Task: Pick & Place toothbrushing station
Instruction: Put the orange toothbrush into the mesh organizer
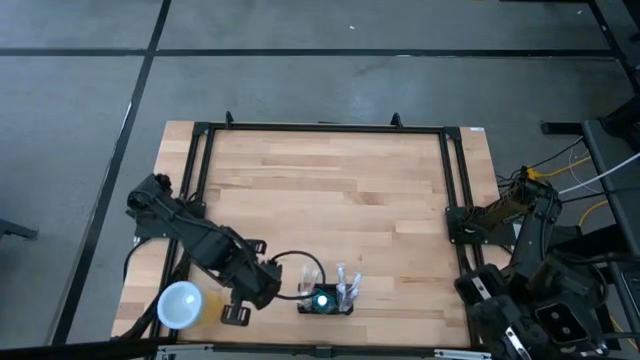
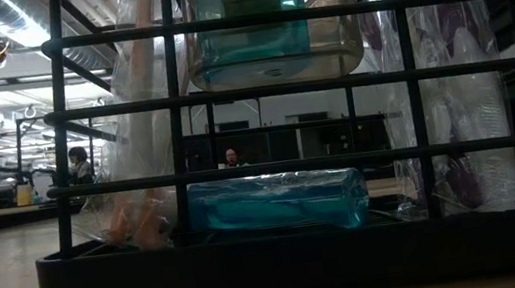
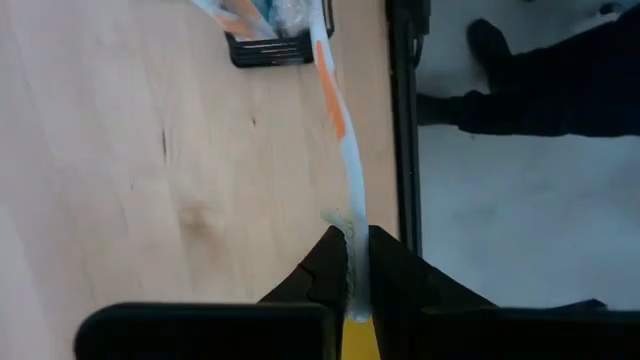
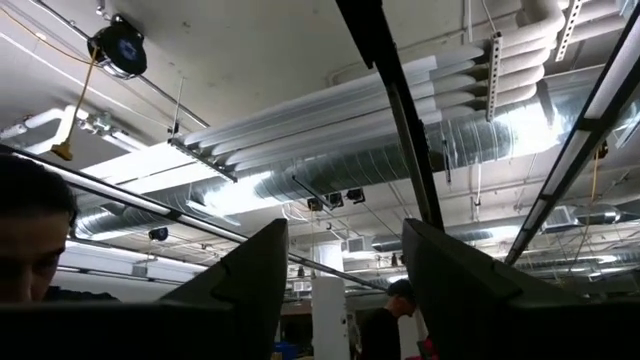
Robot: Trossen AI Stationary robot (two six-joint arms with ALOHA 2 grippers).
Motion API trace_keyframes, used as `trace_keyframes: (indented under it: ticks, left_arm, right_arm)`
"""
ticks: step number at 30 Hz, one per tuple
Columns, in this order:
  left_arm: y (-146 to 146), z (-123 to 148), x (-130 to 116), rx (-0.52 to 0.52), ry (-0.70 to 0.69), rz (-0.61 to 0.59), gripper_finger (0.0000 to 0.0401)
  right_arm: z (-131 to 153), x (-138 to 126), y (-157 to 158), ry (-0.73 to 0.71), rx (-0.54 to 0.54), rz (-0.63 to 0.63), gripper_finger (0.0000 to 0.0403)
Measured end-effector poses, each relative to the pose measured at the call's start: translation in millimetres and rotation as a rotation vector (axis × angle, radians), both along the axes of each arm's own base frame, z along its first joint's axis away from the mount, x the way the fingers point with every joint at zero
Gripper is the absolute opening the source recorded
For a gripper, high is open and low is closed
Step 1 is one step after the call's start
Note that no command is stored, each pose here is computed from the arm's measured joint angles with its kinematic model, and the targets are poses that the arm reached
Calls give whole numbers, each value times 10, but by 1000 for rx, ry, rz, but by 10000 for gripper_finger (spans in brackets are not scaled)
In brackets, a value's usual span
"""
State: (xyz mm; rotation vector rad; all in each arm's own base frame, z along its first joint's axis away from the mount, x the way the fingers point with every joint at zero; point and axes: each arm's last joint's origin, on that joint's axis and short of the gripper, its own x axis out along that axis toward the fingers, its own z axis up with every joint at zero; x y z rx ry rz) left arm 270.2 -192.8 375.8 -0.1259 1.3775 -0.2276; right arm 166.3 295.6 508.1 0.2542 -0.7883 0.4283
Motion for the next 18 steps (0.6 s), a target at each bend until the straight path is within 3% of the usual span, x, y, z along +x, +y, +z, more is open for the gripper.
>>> trace_keyframes:
  ticks: [11,18]
  left_arm:
    - [-62,-220,171,1,77,-67,18]
    - [35,-133,211,-5,64,-37,18]
  right_arm:
    - [-27,9,39,-16,-23,4,201]
    - [-45,12,66,-29,-32,20,201]
